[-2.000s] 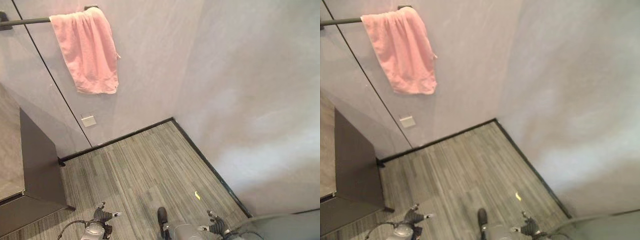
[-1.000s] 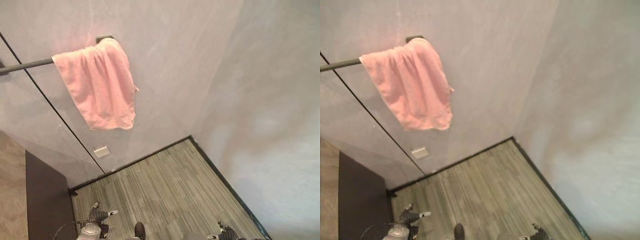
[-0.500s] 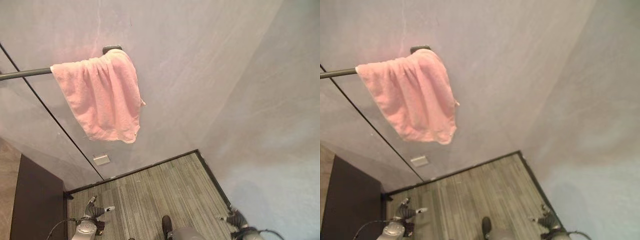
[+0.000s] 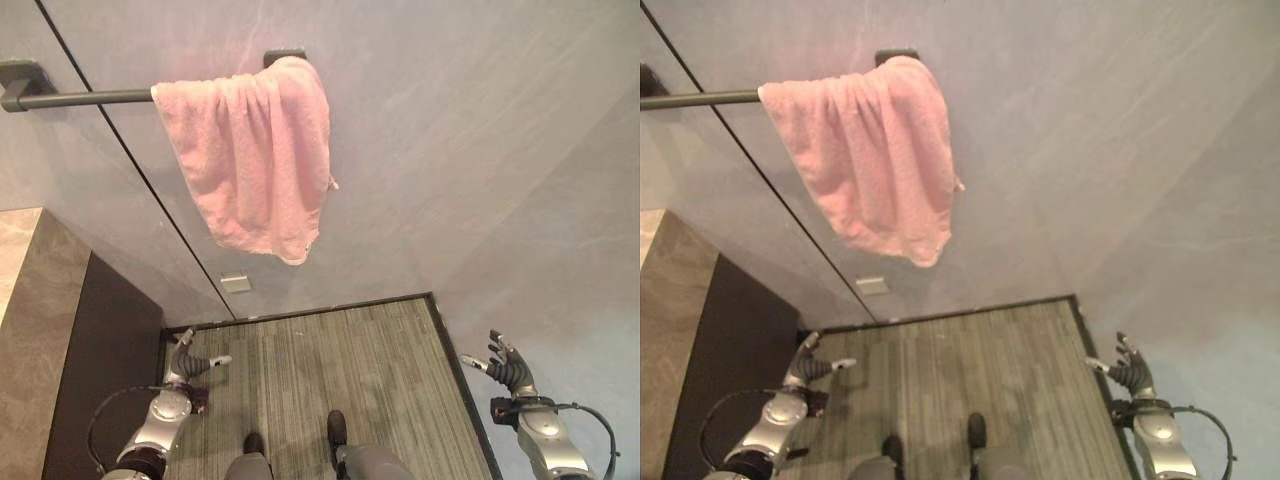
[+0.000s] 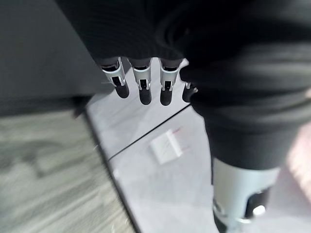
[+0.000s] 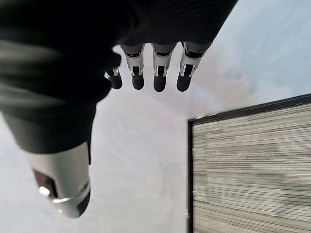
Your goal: Put brush and paste in cup on sink, flatten towel.
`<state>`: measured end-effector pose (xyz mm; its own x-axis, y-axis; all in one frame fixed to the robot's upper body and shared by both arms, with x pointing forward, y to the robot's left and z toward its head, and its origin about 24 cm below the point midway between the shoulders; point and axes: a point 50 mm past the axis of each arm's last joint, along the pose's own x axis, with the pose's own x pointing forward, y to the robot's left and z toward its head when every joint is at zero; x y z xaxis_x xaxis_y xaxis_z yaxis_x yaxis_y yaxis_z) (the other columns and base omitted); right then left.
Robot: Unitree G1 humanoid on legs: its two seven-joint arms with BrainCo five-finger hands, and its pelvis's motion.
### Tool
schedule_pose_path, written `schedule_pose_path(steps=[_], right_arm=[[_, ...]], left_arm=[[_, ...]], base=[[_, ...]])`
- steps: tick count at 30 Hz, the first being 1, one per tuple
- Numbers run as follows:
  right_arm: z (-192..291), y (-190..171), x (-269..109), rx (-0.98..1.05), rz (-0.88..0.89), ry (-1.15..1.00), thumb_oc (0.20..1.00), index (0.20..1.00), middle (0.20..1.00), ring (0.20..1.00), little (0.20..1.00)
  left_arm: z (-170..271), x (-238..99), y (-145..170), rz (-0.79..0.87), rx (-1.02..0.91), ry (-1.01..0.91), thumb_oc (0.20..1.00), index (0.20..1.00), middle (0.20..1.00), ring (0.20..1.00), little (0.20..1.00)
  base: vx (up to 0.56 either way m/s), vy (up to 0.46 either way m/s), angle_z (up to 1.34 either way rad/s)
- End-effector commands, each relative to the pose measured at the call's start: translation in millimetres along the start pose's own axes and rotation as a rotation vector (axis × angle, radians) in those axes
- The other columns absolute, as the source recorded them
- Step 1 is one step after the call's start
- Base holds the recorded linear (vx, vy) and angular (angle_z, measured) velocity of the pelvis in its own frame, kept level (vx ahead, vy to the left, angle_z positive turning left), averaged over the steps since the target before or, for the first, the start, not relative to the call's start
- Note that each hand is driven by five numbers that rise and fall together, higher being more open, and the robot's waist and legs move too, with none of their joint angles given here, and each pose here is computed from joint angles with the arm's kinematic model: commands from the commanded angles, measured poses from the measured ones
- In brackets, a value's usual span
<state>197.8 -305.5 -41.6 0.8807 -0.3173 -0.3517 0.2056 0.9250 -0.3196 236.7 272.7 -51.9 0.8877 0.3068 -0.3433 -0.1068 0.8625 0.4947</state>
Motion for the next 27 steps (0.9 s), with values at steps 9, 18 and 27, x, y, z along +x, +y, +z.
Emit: schedule_pose_path(steps=[9, 18, 27], right_arm=[[49.5, 26.4, 25.2, -0.028, -0.007, -0.171, 1.000, 1.000, 1.000, 1.000, 1.000], [52.2, 9.4, 21.5, -0.179, 0.040, -0.186, 1.000, 1.000, 1.000, 1.000, 1.000], [76.4, -41.3, 30.5, -0.052, -0.009, -0.224, 1.000, 1.000, 1.000, 1.000, 1.000]], left_arm=[[44.6, -8.4, 17.1, 0.015, 0.083, -0.288, 1.000, 1.000, 1.000, 1.000, 1.000], [80.4, -9.3, 16.3, -0.117, 0.118, -0.434, 1.000, 1.000, 1.000, 1.000, 1.000], [104.9, -20.2, 14.5, -0.225, 0.041, -0.549, 1.000, 1.000, 1.000, 1.000, 1.000]], base=[[0.19, 0.491, -0.68], [0.13, 0.104, -0.11], [0.13, -0.089, 0.07]])
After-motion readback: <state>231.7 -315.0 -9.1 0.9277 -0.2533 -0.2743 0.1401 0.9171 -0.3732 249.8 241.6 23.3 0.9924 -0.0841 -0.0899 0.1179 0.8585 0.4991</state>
